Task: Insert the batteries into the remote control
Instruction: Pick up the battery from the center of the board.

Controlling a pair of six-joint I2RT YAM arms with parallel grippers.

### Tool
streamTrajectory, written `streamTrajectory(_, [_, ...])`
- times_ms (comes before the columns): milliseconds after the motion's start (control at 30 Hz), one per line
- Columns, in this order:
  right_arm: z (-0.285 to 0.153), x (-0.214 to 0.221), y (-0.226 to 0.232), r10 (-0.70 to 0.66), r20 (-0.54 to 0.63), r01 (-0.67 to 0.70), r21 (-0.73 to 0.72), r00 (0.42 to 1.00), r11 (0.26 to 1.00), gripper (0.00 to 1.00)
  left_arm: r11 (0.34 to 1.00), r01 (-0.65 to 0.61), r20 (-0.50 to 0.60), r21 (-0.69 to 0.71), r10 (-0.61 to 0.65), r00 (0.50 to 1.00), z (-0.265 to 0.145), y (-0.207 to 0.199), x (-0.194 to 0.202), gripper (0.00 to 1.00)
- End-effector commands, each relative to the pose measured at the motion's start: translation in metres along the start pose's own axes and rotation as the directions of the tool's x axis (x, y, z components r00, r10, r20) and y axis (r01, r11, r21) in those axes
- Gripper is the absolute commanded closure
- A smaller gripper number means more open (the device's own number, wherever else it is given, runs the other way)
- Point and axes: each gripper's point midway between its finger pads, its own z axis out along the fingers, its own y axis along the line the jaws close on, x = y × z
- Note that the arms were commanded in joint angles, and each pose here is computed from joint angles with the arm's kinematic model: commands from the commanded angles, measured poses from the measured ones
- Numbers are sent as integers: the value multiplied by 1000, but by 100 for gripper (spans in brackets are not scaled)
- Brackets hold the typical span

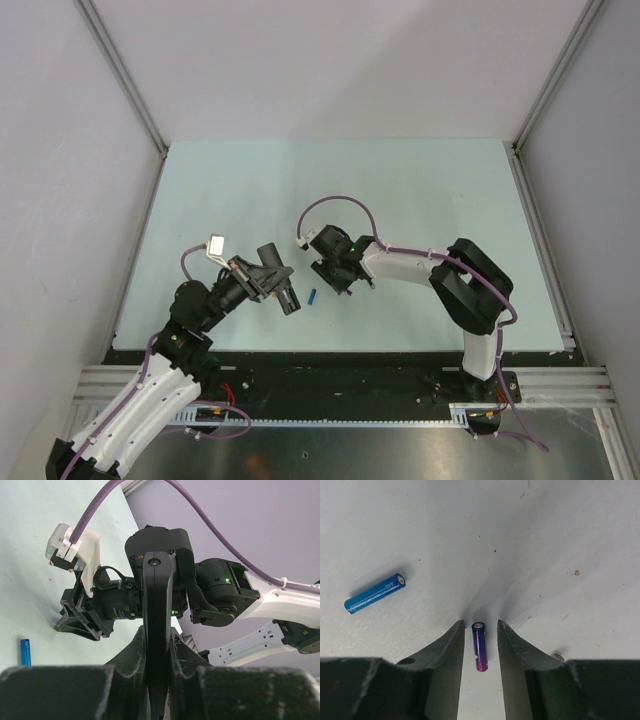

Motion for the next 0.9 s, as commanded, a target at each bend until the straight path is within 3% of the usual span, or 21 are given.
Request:
streamTrajectory(0, [-6, 0, -2, 5, -19, -5, 4, 1000, 1000, 63, 999, 2, 10, 40, -2, 1000, 0, -8, -3, 100])
streamTrajectory(200, [-5, 6, 0, 6, -42, -6, -9, 999, 1000, 67, 999, 7, 4, 40, -7, 1000, 0, -7, -1, 100])
streamTrajectory(433, [-4, 15, -2, 37, -78, -39, -24, 996, 999, 100, 999, 9, 2, 40, -9, 1000, 1, -6, -1, 100])
streamTrajectory(500, [-9, 8, -6, 79, -53, -80, -18, 995, 997, 100, 999, 12, 2, 41, -12, 1000, 2, -6, -1, 100])
streamTrajectory(600, [-34, -19, -17, 156, 62, -157, 6, 986, 988, 100, 999, 27, -4, 34, -27, 1000, 6, -4, -1, 100])
streamTrajectory(700, [-78, -53, -34, 249, 234, -268, 51, 940, 962, 100, 998, 40, -6, 48, -40, 999, 13, -7, -3, 100])
streamTrajectory(867, [-173, -94, -44, 307, 555, -426, 96, 774, 900, 100, 997, 56, -8, 47, -55, 998, 33, -11, -11, 100])
